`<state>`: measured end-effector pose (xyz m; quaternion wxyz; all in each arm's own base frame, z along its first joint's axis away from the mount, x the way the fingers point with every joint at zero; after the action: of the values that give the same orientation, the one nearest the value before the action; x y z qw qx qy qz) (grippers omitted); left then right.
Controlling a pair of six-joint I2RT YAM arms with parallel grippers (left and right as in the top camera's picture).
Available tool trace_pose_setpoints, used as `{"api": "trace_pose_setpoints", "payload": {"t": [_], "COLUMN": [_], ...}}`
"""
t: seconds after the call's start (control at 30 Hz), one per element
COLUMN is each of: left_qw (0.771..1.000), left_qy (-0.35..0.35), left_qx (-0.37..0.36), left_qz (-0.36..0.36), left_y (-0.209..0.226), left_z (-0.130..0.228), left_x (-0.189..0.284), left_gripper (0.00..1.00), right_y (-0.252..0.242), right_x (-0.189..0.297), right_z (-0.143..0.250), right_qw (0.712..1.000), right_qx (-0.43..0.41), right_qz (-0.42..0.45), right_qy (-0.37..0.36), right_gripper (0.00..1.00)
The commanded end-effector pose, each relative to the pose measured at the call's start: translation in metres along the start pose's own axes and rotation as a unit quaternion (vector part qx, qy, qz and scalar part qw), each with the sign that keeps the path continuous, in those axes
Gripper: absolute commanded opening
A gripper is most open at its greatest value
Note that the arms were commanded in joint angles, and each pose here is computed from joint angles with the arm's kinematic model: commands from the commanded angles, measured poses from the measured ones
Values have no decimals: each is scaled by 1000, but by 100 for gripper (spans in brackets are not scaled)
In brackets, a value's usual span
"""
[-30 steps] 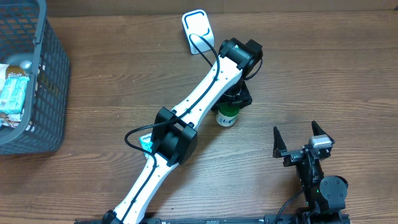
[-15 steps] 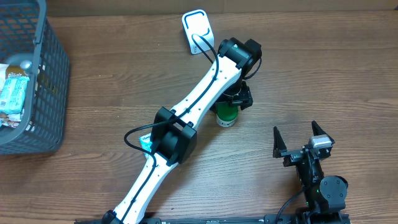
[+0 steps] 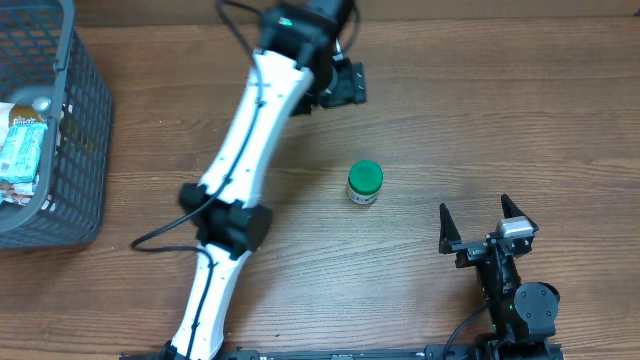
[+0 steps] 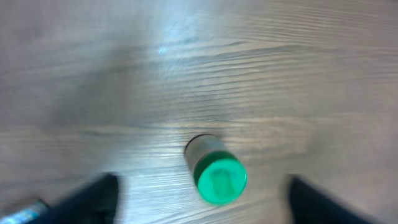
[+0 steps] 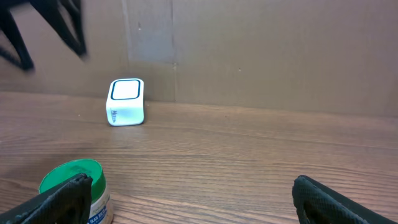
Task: Scan the item barcode
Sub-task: 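Open the left gripper, release the jar, and lift away, then move the left gripper down over the Kleenex tissue pack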
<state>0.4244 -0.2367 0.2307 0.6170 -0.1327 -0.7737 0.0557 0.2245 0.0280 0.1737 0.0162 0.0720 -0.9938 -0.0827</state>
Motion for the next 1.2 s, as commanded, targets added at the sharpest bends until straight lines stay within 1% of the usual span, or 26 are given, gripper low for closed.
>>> {"api": "trace_pose_setpoints", "payload": {"t": [0.0, 0.03, 0.1, 0.17, 0.4, 0.53, 0.6, 0.73, 0.93, 1.0, 1.03, 1.17], "left_qw": [988, 985, 984, 984, 986, 989, 991, 995, 992, 985, 979, 956], "left_qy": [-17, -15, -10, -1, 39, 45, 45, 45, 84, 106, 116, 149], "left_qx": [-142, -148, -141, -134, -126, -115, -111, -88, -45, -15, 8, 75], "left_qz": [66, 83, 111, 120, 106, 84, 63, -13, -87, -133, -165, -241], "left_y": [-13, -13, -14, -12, 0, 14, 24, 53, 84, 101, 113, 139], "left_z": [2, 2, 2, 3, 13, 20, 25, 42, 83, 99, 107, 129], "left_x": [29, 31, 33, 30, 14, 22, 30, 48, 55, 50, 45, 26], "left_gripper": [40, 34, 36, 39, 45, 45, 47, 49, 51, 52, 51, 51], "right_y": [-1, -1, -1, -1, -1, -1, -1, -1, -1, -1, -1, -1], "right_x": [0, 0, 0, 0, 0, 0, 0, 0, 0, 0, 0, 0], "right_z": [3, 3, 3, 3, 3, 3, 3, 3, 3, 3, 3, 3], "right_qw": [1000, 1000, 1000, 1000, 1000, 1000, 1000, 1000, 1000, 1000, 1000, 1000], "right_qx": [1, 1, 1, 1, 1, 1, 1, 1, 1, 1, 1, 1], "right_qz": [1, 1, 1, 1, 1, 1, 1, 1, 1, 1, 1, 1], "right_qy": [0, 0, 0, 0, 0, 0, 0, 0, 0, 0, 0, 0], "right_gripper": [100, 100, 100, 100, 100, 100, 100, 100, 100, 100, 100, 100]}}
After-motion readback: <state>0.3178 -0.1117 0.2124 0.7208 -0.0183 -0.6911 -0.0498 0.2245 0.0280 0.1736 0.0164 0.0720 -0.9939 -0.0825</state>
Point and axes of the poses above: each gripper's point midway between its finger pads, its own x axis back along the fingers, its own y axis along the line the jaws close on, z = x × y, the point moved 2 cm from there along x, back along the fingers, and after that the axes turned 10 degrees about -x, right-handed, at the moved point
